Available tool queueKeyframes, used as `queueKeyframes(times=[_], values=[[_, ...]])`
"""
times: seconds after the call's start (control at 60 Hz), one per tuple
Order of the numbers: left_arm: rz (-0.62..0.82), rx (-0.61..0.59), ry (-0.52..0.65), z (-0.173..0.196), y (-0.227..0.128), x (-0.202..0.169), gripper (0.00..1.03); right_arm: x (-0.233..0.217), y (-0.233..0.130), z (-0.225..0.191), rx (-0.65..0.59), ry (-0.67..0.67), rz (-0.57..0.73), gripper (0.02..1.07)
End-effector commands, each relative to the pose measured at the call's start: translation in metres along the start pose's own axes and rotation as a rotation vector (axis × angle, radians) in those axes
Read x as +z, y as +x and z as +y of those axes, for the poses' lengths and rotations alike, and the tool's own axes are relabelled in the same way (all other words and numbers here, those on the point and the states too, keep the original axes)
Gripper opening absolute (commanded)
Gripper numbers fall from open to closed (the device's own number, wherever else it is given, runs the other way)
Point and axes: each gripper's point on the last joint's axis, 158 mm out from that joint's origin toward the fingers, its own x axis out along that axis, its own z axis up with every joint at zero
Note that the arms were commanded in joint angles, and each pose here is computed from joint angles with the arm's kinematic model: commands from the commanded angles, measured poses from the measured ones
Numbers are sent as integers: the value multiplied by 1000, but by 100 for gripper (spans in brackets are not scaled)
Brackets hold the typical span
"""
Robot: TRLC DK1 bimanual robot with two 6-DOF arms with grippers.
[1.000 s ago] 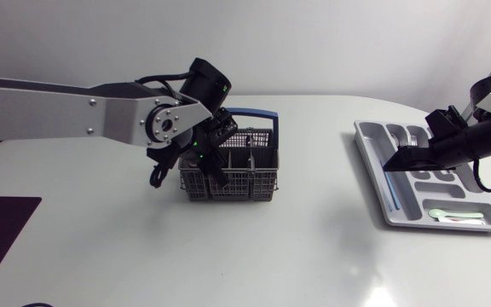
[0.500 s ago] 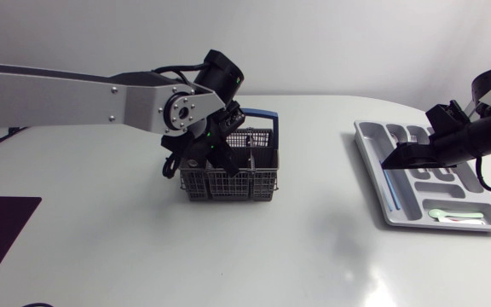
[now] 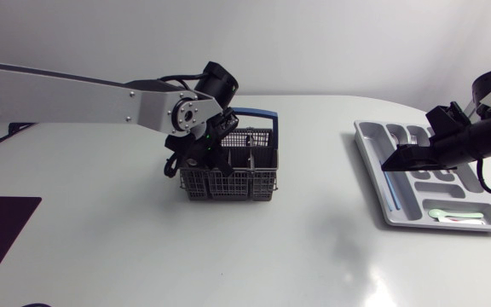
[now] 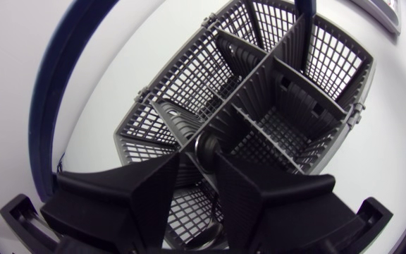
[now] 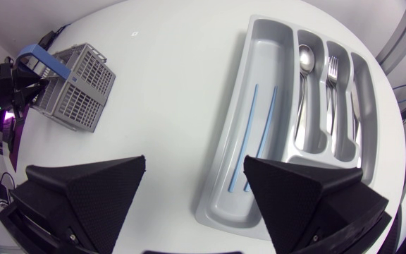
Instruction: Unload the cutlery basket into the drawer organizer.
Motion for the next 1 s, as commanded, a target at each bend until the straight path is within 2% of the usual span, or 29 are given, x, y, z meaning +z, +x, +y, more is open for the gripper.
queueKeyframes(times=[0.0,0.067,0.417,0.767,0.983], values=[[21,5,-26,0,12,-3,36,-9,2,4,2,23,18,102],[12,7,-29,-1,13,-2,33,-10,3,5,1,22,19,102],[-3,4,-25,-7,13,-2,31,-12,2,5,-2,14,17,102],[-9,-30,-18,-21,20,-8,19,-16,2,11,4,-6,18,102],[-2,-46,-20,-26,20,-15,7,-19,3,12,4,-13,15,102]])
